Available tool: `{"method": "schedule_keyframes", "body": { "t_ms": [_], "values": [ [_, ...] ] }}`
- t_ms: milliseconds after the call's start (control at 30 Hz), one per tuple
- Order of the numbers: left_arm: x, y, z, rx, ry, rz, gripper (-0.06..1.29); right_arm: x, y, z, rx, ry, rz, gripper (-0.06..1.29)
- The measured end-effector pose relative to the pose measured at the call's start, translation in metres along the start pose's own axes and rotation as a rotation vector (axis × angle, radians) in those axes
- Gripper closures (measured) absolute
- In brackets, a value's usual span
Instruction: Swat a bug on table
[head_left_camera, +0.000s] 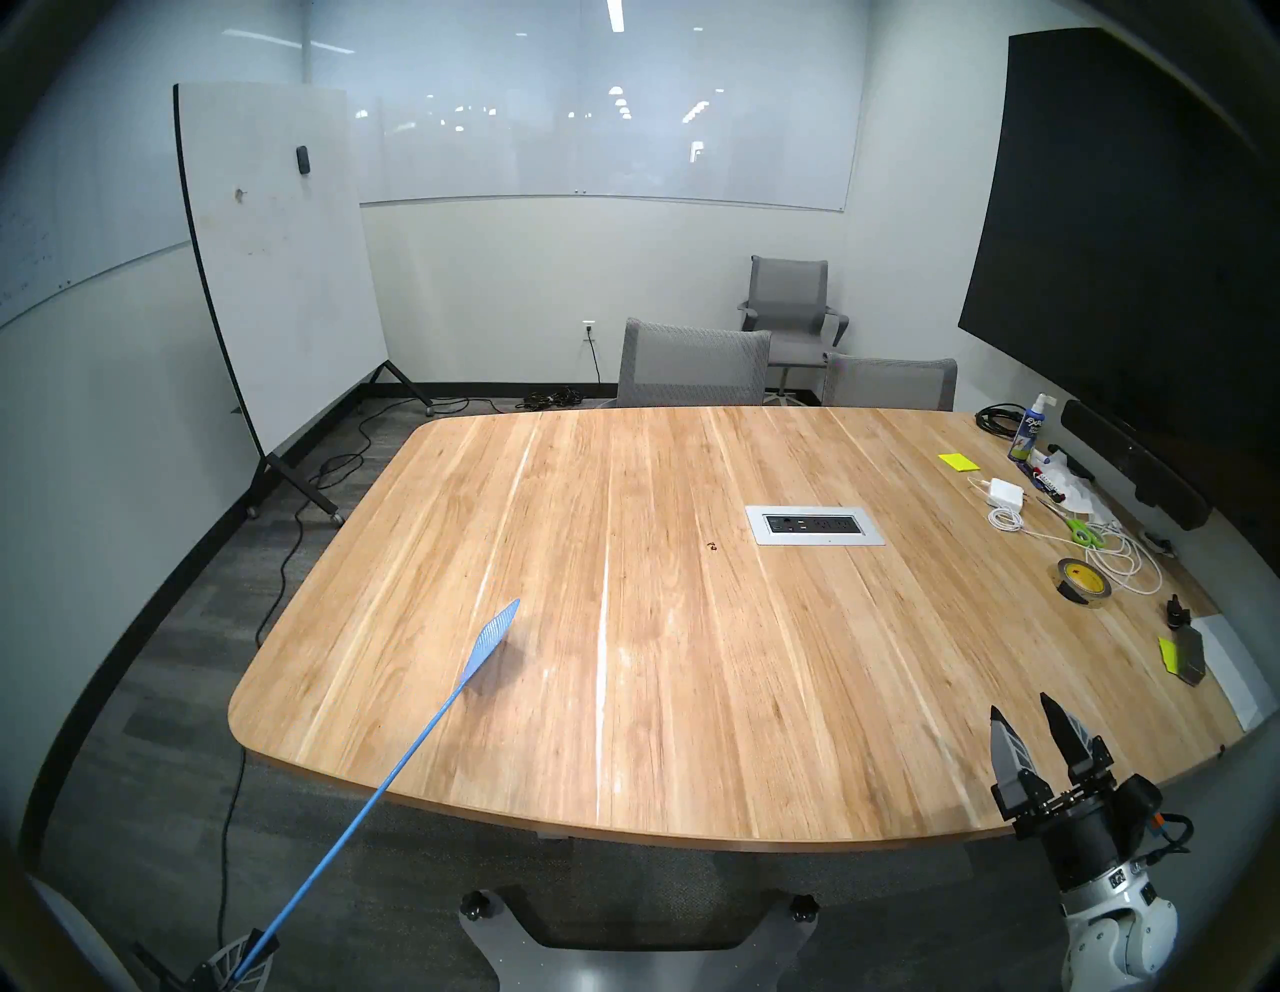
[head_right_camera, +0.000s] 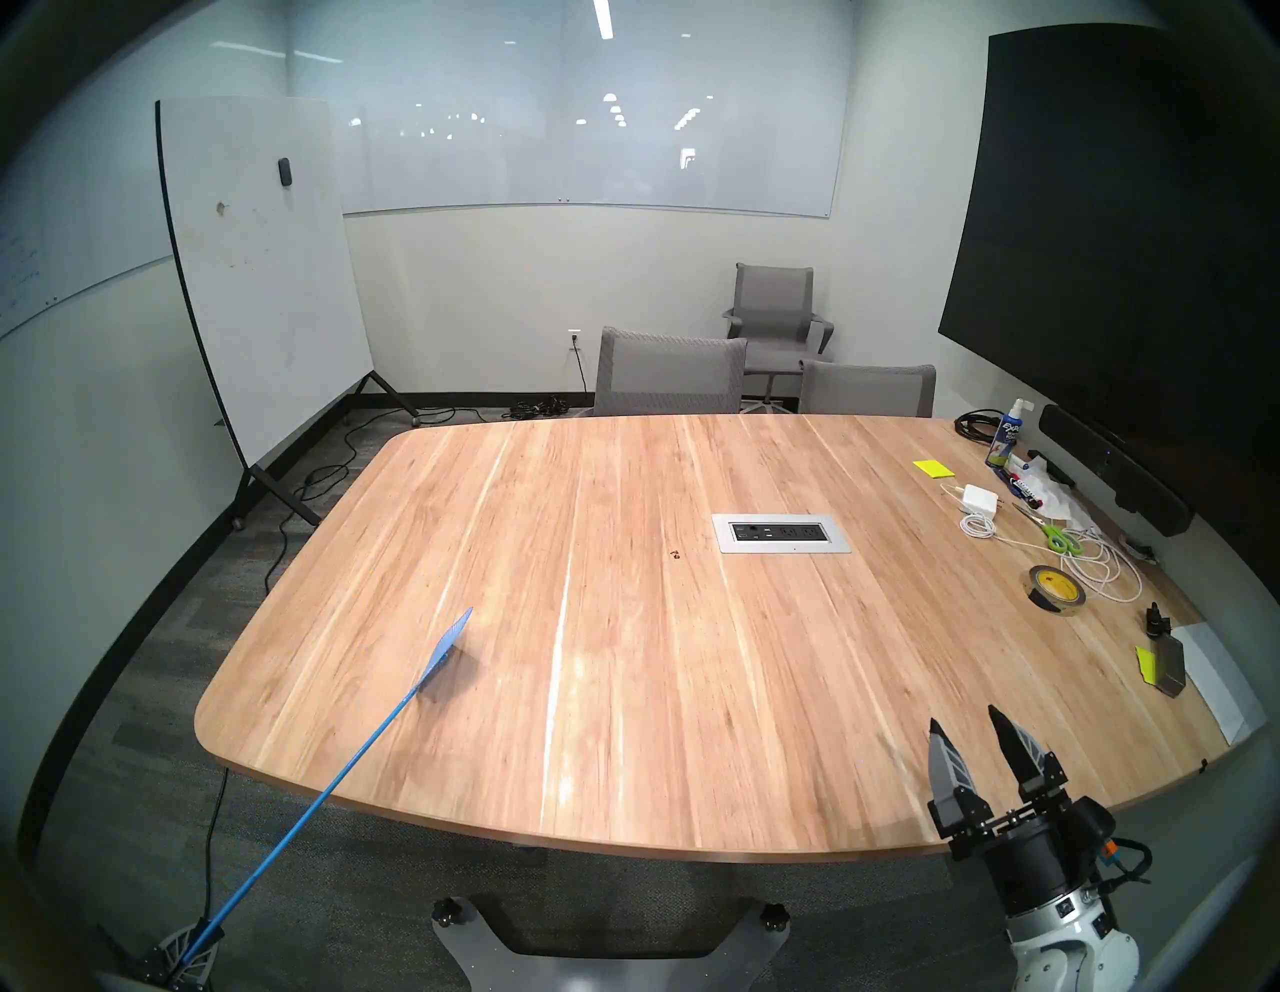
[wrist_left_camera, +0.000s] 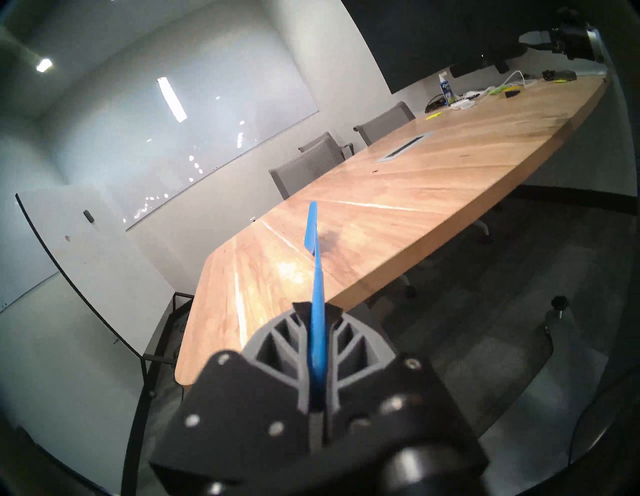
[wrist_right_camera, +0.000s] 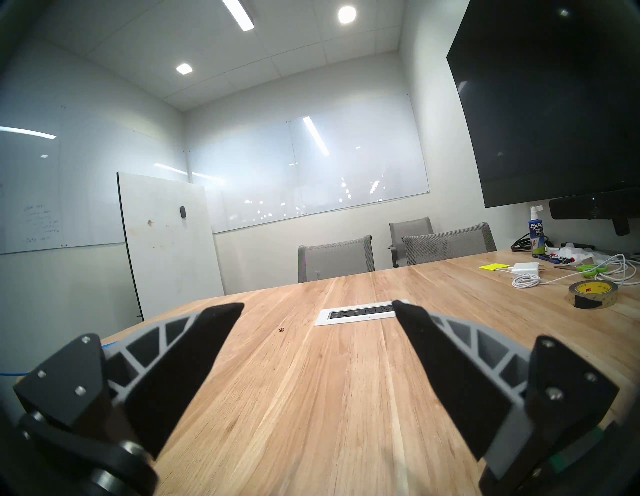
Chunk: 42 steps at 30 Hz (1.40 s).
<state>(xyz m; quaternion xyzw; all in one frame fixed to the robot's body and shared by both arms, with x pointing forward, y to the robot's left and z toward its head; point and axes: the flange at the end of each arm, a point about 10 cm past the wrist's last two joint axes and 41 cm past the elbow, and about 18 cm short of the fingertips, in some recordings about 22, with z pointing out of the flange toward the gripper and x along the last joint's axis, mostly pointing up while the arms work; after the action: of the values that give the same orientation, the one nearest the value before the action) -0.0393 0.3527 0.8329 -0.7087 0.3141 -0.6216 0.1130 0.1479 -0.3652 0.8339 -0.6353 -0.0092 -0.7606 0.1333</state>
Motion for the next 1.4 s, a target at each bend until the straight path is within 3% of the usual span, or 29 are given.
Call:
{"method": "schedule_keyframes", "body": {
  "t_ms": [267, 500, 667, 967, 1400],
  "values": [
    [0.017, -0.019, -0.014, 0.089, -0.052, 0.073, 1.18, 0.0, 0.0, 0.0, 0.0, -0.001, 0.0, -0.02],
    [0.021, -0.027, -0.026, 0.14, -0.033, 0.039, 1.18, 0.0, 0.0, 0.0, -0.001, -0.002, 0.0, -0.02],
    [0.004, -0.037, -0.04, 0.125, -0.066, 0.013, 1.18, 0.0, 0.0, 0.0, -0.001, -0.003, 0.0, -0.02],
    [-0.034, -0.06, -0.044, 0.119, -0.106, -0.039, 1.18, 0.0, 0.0, 0.0, -0.002, -0.003, 0.0, -0.02],
    [-0.081, -0.089, -0.046, 0.122, -0.109, -0.1, 1.18, 0.0, 0.0, 0.0, -0.002, -0.004, 0.0, -0.02]
  ]
}}
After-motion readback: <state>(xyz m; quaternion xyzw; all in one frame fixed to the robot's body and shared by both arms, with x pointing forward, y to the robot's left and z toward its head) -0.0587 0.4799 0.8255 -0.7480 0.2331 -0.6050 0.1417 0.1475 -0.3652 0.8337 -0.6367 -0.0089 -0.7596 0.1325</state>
